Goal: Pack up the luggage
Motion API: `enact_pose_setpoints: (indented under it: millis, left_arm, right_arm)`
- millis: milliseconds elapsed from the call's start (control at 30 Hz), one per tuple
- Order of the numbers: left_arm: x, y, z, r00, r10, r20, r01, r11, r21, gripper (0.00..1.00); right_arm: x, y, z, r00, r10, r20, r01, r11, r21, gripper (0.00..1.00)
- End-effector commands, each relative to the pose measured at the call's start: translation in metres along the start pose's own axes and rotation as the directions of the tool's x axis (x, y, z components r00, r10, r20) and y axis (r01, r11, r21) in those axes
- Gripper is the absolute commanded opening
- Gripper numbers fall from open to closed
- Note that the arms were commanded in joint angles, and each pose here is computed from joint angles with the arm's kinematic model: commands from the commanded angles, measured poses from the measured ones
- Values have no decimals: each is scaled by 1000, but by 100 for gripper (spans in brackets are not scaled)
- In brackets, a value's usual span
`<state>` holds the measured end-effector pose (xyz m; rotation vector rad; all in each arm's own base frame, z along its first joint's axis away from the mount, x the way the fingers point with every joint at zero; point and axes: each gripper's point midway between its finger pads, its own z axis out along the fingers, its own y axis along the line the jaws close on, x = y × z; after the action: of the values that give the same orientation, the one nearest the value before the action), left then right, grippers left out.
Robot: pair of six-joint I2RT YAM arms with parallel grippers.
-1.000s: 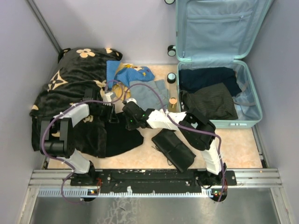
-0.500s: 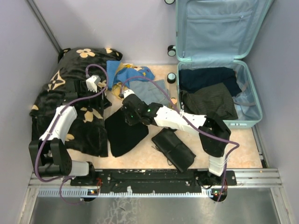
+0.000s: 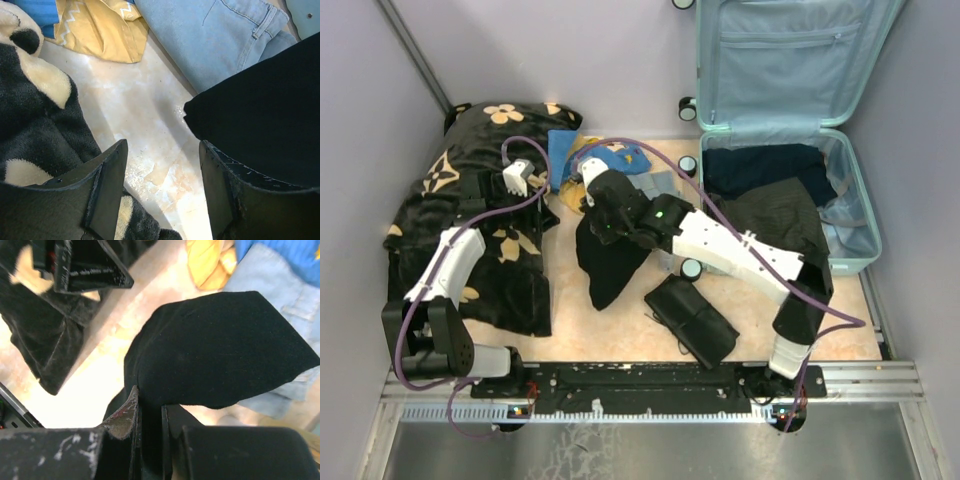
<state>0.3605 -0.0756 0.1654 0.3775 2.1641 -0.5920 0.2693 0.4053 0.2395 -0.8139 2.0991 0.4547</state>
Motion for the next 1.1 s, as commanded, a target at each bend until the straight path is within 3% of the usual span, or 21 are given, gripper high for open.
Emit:
enact_pose_setpoints:
  millis: [0, 333, 567, 767, 1067]
  left_arm:
    - [-9, -1, 2, 999, 16, 30, -17, 1000, 23, 65]
    - [-29, 3, 14, 999, 11, 38, -13, 998, 60, 65]
    - [-48, 12, 23, 998, 41, 50, -44, 997, 61, 65]
    - [-57, 17, 28, 998, 52, 41, -54, 997, 63, 65]
    - [-58, 22, 40, 998, 46, 29, -49, 995, 84, 64]
  right_arm:
    - [-98, -16, -94, 952, -40, 302, 35, 999, 20, 0]
    - [-160, -126, -162, 912, -70, 404, 0, 985, 171, 0]
    - [-168, -212, -194, 904, -97, 417, -31, 956, 290, 0]
    - [-147, -264, -217, 919, -43, 391, -103, 933, 345, 0]
    - [-73, -291, -213, 931, 155, 330, -251, 929, 273, 0]
